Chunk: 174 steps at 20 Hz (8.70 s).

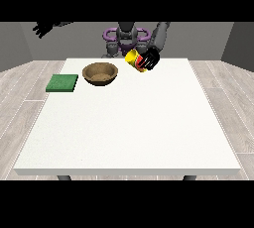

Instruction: Pick the cup and pour the ball into the bowl, then pick the bowl and place it on the pad

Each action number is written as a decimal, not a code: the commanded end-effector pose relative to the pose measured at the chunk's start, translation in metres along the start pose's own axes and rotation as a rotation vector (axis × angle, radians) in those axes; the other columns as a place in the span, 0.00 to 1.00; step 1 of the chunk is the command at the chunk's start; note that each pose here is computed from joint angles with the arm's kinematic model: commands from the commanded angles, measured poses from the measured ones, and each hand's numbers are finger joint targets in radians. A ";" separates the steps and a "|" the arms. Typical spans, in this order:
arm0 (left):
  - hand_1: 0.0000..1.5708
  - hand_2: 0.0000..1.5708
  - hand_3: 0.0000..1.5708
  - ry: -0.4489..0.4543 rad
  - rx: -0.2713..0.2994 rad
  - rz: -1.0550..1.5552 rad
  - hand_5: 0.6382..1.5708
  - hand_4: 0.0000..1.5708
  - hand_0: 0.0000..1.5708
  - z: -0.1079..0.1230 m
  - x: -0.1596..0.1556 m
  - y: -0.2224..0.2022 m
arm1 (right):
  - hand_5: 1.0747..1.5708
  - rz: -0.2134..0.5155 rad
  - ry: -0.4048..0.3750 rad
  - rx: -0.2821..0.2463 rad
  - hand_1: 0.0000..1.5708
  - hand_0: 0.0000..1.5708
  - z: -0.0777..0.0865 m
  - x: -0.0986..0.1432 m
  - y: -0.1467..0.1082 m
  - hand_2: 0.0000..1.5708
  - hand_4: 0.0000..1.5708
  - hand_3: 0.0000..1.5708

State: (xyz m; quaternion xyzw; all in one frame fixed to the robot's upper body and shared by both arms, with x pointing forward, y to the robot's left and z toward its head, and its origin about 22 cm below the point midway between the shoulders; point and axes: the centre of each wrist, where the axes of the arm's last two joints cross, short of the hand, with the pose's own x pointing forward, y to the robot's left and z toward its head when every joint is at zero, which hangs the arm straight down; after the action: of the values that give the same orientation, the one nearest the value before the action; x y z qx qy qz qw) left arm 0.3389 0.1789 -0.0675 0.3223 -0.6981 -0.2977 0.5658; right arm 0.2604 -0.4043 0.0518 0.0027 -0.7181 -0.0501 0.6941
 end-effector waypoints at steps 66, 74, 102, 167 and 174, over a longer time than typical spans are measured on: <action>0.00 0.00 0.00 -0.053 0.059 0.753 0.98 0.63 0.00 -0.078 0.004 0.341 | 0.97 -0.145 0.101 -0.138 0.00 0.00 -0.001 -0.143 0.083 0.00 0.39 0.00; 0.00 0.00 0.00 -0.071 0.080 0.738 0.96 0.64 0.00 -0.056 -0.008 0.369 | 0.97 -0.137 0.102 -0.140 0.00 0.00 0.003 -0.163 0.067 0.00 0.33 0.00; 0.00 0.00 0.00 -0.196 0.076 0.778 0.94 0.71 0.00 -0.049 0.012 0.405 | 0.91 0.184 0.259 -0.396 1.00 1.00 0.031 -0.161 0.031 1.00 0.59 0.90; 0.00 0.00 0.00 -0.171 0.252 0.710 1.00 0.76 0.00 0.019 -0.084 0.458 | 0.92 0.160 0.095 -0.625 0.73 0.73 -0.082 0.020 -0.061 0.84 0.12 0.64; 0.00 0.00 0.00 -0.156 0.241 0.741 1.00 0.77 0.00 0.004 -0.068 0.455 | 0.67 0.273 0.230 -0.486 0.00 0.00 -0.094 0.034 -0.056 0.00 0.00 0.00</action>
State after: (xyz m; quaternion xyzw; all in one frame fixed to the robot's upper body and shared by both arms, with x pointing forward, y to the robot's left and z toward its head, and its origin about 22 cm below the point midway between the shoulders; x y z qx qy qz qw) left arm 0.2884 0.5223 0.2352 0.0986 -0.8417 -0.0136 0.5306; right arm 0.3478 -0.4650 0.0811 -0.2531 -0.6094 -0.1522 0.7358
